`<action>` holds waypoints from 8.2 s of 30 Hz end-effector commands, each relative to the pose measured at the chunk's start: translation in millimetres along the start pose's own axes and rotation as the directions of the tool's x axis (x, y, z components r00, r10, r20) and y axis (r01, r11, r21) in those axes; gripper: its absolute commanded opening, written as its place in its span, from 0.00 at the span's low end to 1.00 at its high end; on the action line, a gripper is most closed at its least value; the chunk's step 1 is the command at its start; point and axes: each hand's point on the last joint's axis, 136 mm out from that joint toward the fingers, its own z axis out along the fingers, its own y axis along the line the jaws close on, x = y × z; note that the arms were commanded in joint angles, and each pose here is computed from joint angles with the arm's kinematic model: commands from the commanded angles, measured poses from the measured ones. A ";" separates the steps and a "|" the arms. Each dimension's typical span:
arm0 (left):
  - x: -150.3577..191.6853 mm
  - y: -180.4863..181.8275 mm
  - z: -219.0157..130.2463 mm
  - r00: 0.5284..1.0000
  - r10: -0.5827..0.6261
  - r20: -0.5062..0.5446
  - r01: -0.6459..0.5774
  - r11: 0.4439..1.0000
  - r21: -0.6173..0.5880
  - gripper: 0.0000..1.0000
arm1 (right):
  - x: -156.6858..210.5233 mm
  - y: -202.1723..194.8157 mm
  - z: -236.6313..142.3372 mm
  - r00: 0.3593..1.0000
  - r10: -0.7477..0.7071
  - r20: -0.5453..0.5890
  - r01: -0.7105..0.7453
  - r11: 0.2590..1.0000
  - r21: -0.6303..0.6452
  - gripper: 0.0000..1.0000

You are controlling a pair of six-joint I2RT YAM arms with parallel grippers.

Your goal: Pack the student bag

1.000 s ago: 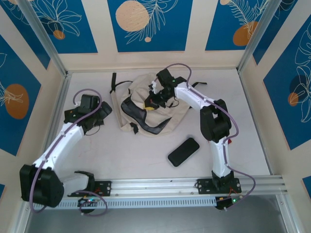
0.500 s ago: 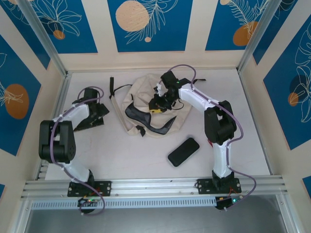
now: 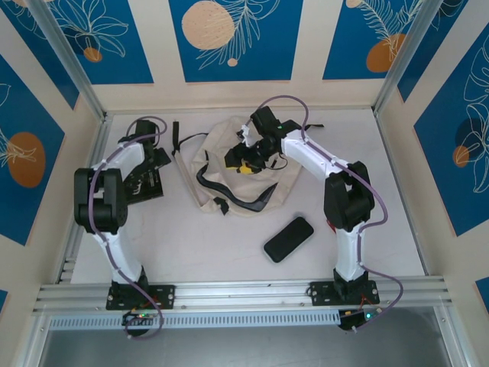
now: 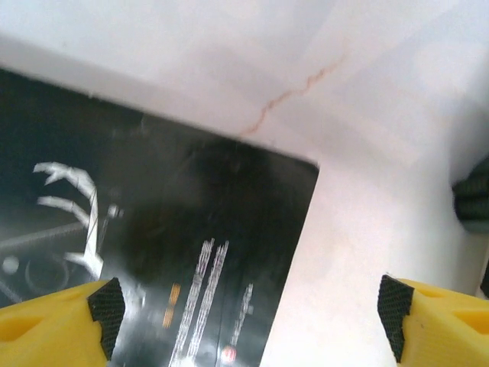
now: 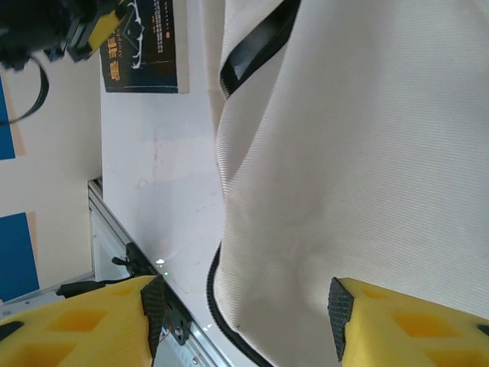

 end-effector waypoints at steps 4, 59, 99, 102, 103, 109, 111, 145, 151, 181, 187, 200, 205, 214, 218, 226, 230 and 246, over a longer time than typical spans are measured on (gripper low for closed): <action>-5.8 11.8 28.3 0.993 0.069 -0.091 -0.079 0.991 -0.111 0.80 | -0.3 24.1 -5.7 0.999 -0.034 0.013 0.034 0.999 -0.031 0.61; 175.7 111.8 -86.1 0.972 -0.196 -0.131 0.205 0.977 0.059 0.88 | 8.2 71.7 122.0 0.928 -0.361 -0.092 0.371 0.916 0.154 0.56; 191.7 99.1 -41.7 0.943 -0.219 -0.250 0.254 0.960 0.116 0.51 | 73.8 4.6 218.4 0.872 -0.356 -0.337 0.455 0.843 0.286 0.39; 188.8 93.9 -40.5 0.946 -0.202 -0.255 0.241 0.961 0.135 0.50 | 77.2 -0.8 214.1 0.880 -0.336 -0.335 0.441 0.841 0.314 0.39; 187.0 91.9 -40.4 0.948 -0.190 -0.256 0.232 0.962 0.144 0.50 | 79.6 -2.8 212.0 0.882 -0.329 -0.337 0.436 0.840 0.324 0.39; 176.1 79.3 -36.8 0.954 -0.145 -0.263 0.196 0.964 0.181 0.49 | 102.5 -11.1 202.4 0.897 -0.274 -0.345 0.392 0.855 0.340 0.39; 174.6 76.5 -31.7 0.953 -0.135 -0.272 0.188 0.965 0.182 0.49 | 110.5 -12.8 198.1 0.900 -0.268 -0.344 0.389 0.850 0.354 0.38; 170.1 62.3 -31.3 0.945 -0.056 -0.324 0.133 0.966 0.223 0.43 | 18.1 8.0 201.3 0.946 -0.295 -0.137 0.325 0.849 0.416 0.49; 176.9 52.7 -32.2 0.934 -0.015 -0.356 0.120 0.955 0.273 0.40 | 31.5 10.3 210.9 0.943 -0.272 -0.192 0.325 0.879 0.348 0.48; 162.4 43.7 -51.6 0.951 -0.040 -0.305 0.141 0.938 0.318 0.60 | 22.2 103.9 126.6 0.975 -0.172 -0.138 0.170 0.985 -0.028 0.00; 147.6 25.4 -82.6 0.957 -0.076 -0.279 0.202 0.866 0.458 0.89 | 8.7 123.8 88.8 0.982 -0.151 -0.117 0.128 0.975 -0.183 0.00; 145.4 -15.6 -101.2 0.948 -0.072 -0.311 0.286 0.620 0.730 1.00 | -11.9 109.8 58.0 0.992 -0.070 -0.104 0.039 0.961 -0.275 0.00; 140.5 -25.0 -103.5 0.950 -0.064 -0.307 0.289 0.562 0.775 0.99 | -13.4 100.2 59.7 0.993 -0.048 -0.109 0.017 0.964 -0.265 0.00; 133.8 -27.6 -101.3 0.956 -0.080 -0.283 0.280 0.548 0.788 0.58 | -15.3 81.3 62.9 0.995 -0.015 -0.100 -0.006 0.979 -0.205 0.19; 129.8 -21.5 -103.2 0.965 -0.089 -0.246 0.250 0.588 0.769 0.34 | -19.2 61.0 55.6 0.999 -0.007 -0.042 0.003 0.995 -0.100 0.53; 119.4 10.5 -131.8 0.989 -0.027 -0.144 0.112 0.776 0.620 0.09 | -26.6 21.7 21.1 0.996 0.031 0.085 -0.033 0.999 0.027 0.70; 112.1 15.1 -153.9 0.995 -0.017 -0.098 0.074 0.786 0.614 0.06 | -25.9 16.9 6.2 0.992 0.044 0.122 -0.045 0.999 0.008 0.73; 87.5 -63.2 -288.0 0.999 0.034 -0.012 0.000 0.316 0.949 0.06 | -15.9 85.3 -42.5 0.995 -0.050 0.090 0.083 0.905 -0.417 0.92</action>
